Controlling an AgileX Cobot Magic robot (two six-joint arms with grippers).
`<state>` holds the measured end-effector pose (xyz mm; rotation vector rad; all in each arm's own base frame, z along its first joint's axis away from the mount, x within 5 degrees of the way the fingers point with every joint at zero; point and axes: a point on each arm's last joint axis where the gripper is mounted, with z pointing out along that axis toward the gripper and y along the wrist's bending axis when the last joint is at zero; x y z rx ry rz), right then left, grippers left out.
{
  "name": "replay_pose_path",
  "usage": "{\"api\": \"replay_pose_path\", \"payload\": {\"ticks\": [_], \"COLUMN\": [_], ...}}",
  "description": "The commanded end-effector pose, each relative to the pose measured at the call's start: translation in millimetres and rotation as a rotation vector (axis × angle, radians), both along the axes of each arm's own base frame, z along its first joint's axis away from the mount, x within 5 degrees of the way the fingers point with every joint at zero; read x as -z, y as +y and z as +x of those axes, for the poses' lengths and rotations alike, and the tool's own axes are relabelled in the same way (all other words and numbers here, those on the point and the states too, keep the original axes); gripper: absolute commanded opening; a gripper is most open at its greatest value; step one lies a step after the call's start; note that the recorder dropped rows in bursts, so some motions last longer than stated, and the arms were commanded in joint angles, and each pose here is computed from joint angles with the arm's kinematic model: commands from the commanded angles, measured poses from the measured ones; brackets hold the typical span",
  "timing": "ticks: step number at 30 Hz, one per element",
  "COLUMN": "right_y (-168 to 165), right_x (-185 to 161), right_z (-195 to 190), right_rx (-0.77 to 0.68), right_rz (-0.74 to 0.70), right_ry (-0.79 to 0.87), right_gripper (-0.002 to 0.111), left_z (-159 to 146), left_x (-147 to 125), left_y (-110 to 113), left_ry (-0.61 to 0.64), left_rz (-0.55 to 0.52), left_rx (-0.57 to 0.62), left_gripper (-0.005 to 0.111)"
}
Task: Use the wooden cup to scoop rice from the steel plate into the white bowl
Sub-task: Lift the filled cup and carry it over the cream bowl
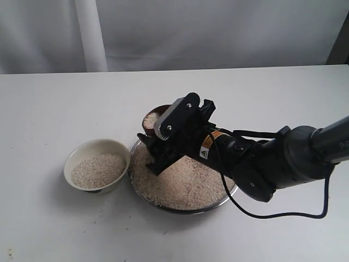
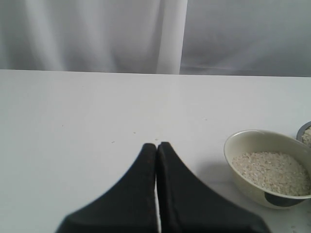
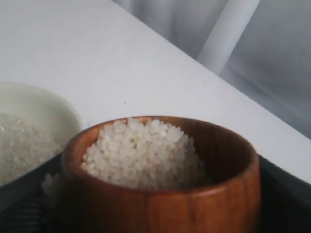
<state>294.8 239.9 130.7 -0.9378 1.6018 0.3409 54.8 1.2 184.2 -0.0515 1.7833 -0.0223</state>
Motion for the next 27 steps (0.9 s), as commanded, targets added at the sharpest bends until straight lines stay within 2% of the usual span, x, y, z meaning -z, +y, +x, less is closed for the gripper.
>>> {"api": "replay_pose_path", "payload": {"ticks": [1,9,13,17,20,27], "right_y": [1.4,1.8,6.8,23.9,41.5,84.0], "right_x": [-15.4,-18.0,-24.5,-47.3,-67.1,-110.8], "right_z": [1.4,1.4,5.0,14.5,19.6,11.5], "right_rx": [-0.016,-0.019,-0.037,-0.059,-0.093,-0.220], "right_rz": [0.137,0.158,0.114,-0.033,-0.196,-0.495], "right_ry": [-0.076,-0.096,-0.090,-0.078,-0.077,-0.186], "right_gripper": [0.000,0.000,0.000,0.000,0.000,0.000], "left_z": [-0.1,-0.1,-0.1,-0.1,-0.1,-0.1], "left_x": [-3.3,-3.3,-3.3,-3.3,-3.3,-3.3], "left_y": [-0.3,-0.3,-0.3,-0.3,-0.3,-0.3], "left_ry": [-0.016,-0.016,-0.016,-0.016,-0.016,-0.016], "left_rz": [-0.007,-0.007,-0.007,-0.007,-0.007,-0.007], "left_rx": [0.004,0.004,0.004,0.004,0.004,0.004], "left_gripper": [0.000,0.000,0.000,0.000,0.000,0.000]}}
